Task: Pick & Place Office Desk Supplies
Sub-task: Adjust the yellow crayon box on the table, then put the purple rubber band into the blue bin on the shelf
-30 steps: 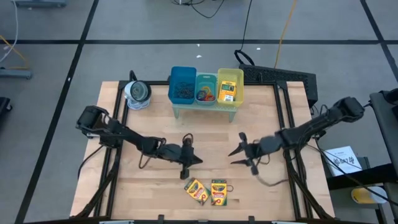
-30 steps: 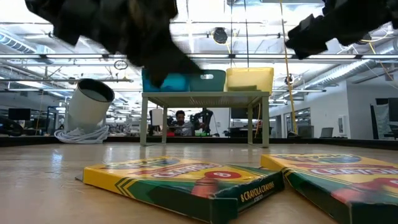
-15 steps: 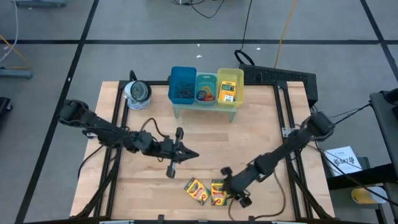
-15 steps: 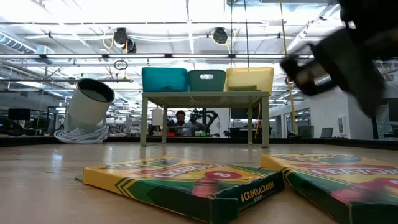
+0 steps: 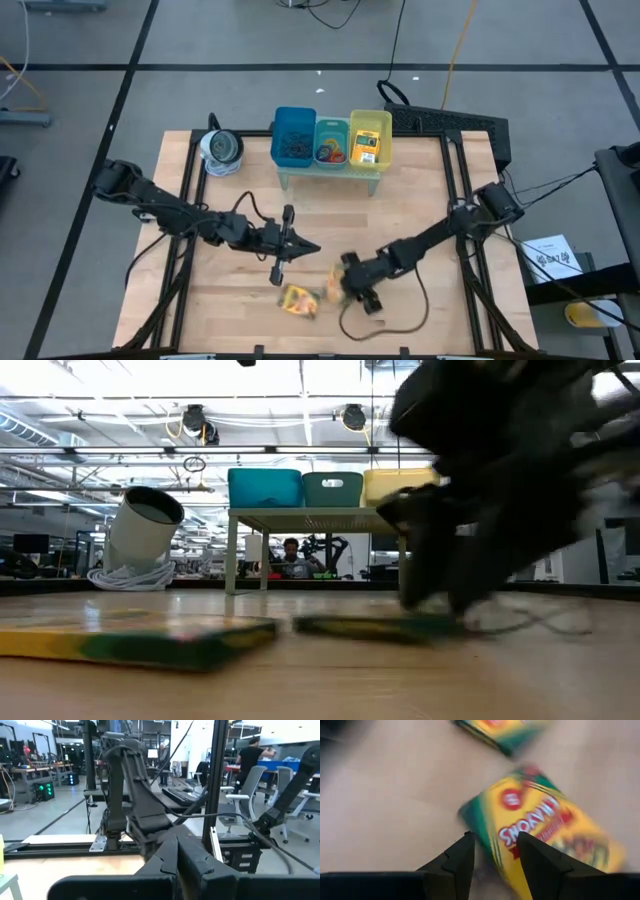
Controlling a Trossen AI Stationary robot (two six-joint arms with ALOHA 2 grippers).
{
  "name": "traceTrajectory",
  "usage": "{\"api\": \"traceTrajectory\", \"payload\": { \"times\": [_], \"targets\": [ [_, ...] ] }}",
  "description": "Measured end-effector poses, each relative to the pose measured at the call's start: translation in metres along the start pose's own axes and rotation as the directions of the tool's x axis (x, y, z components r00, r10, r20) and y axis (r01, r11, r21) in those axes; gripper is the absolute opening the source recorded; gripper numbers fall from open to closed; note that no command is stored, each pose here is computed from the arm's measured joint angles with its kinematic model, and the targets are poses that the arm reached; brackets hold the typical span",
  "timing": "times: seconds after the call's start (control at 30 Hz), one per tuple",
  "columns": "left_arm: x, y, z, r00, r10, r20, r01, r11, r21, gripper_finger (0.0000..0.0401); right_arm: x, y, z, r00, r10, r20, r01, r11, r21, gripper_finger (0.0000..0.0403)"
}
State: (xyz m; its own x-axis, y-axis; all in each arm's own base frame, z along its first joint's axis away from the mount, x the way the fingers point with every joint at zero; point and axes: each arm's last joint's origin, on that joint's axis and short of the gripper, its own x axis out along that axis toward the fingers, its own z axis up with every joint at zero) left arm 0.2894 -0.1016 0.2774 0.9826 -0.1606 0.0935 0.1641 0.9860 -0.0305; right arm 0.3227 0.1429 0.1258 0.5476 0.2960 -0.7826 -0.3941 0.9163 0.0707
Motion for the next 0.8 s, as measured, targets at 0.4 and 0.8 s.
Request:
{"api": "traceTrajectory", "payload": {
  "times": [0.4, 0.8],
  "targets": [
    [0.000, 0.003, -0.007, 0.997, 0.011, -0.071, -0.009, 1.000, 0.026, 0.0036, -0.058, -0.015, 0.016, 0.985, -0.162, 0.054, 0.159, 0.986, 0.054, 0.0144],
    [0.001, 0.019, -0.017, 0.983, 0.068, -0.170, -0.062, 0.997, 0.039, 0.0037, -0.045, -0.007, -0.034, 0.994, -0.110, 0.004, 0.110, 0.994, 0.007, 0.0164]
  ]
}}
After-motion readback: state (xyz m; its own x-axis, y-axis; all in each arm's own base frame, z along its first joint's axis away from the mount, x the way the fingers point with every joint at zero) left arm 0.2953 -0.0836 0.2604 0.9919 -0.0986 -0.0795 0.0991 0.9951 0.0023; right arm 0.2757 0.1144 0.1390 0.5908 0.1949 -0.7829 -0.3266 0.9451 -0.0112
